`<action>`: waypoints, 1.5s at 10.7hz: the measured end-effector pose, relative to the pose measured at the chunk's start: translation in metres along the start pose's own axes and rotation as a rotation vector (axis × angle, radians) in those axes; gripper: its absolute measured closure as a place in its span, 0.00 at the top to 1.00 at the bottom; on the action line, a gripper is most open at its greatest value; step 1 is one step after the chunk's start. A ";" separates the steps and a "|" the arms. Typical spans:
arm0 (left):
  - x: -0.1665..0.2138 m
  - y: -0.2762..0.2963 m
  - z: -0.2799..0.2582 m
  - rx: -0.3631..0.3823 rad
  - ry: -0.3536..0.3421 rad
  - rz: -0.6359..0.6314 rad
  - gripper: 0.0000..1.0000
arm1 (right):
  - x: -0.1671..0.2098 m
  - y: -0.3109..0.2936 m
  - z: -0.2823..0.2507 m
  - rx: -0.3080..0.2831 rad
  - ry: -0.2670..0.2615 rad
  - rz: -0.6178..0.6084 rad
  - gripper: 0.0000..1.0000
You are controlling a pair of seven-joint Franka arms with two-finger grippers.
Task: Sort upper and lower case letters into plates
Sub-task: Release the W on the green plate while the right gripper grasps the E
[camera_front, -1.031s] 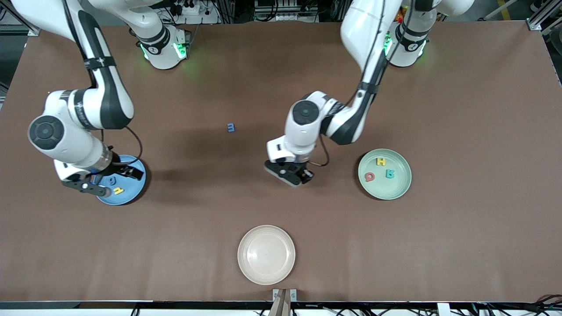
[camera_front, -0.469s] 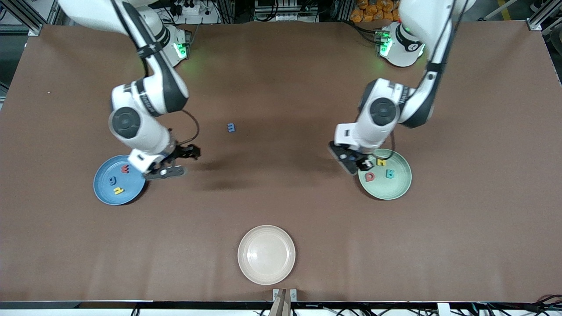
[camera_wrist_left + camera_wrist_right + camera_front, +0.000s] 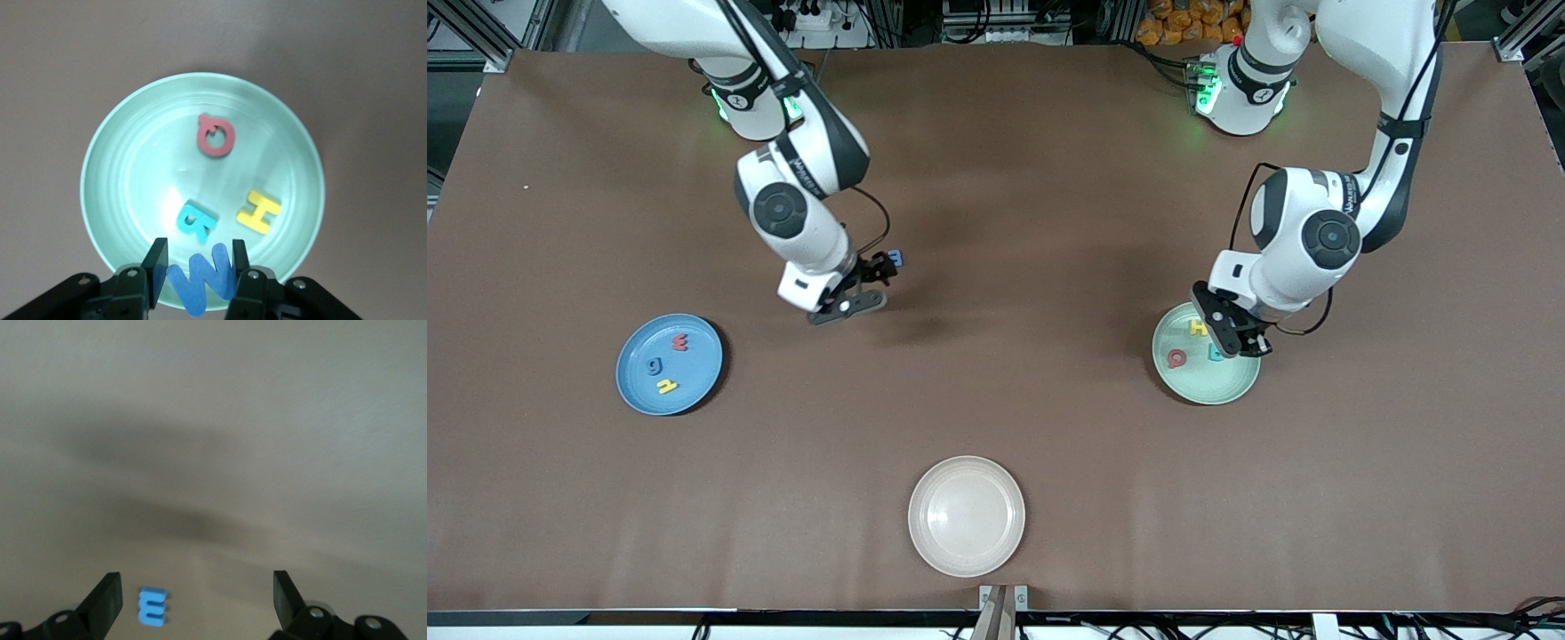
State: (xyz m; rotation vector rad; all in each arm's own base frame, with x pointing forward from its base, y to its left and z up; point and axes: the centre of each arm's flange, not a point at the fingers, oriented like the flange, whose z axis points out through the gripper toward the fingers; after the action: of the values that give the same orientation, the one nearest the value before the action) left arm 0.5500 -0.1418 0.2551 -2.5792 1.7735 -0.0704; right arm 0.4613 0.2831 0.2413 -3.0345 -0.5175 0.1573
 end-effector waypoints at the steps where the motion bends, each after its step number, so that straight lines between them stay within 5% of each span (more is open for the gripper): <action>1: 0.003 0.000 0.010 0.011 0.019 -0.019 0.44 | -0.007 -0.011 0.006 0.003 -0.008 -0.015 1.00; 5: -0.003 0.000 0.065 0.029 0.068 -0.067 0.44 | -0.021 -0.025 0.024 0.013 0.010 -0.022 1.00; 11: 0.014 -0.004 0.061 0.026 0.154 -0.150 0.43 | -0.046 -0.050 0.069 0.020 -0.004 0.091 1.00; 13: 0.013 -0.003 0.066 0.012 0.168 -0.187 0.59 | -0.050 -0.057 0.076 0.016 -0.018 0.122 1.00; 16: 0.012 -0.004 0.067 0.009 0.173 -0.203 1.00 | -0.054 -0.057 0.081 0.012 -0.030 0.162 1.00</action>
State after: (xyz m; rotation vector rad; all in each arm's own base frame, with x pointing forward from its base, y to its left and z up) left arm 0.5607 -0.1530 0.1883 -2.8152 1.5442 -0.3105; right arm 0.3832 0.3221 0.1704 -3.0650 -0.2703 0.2133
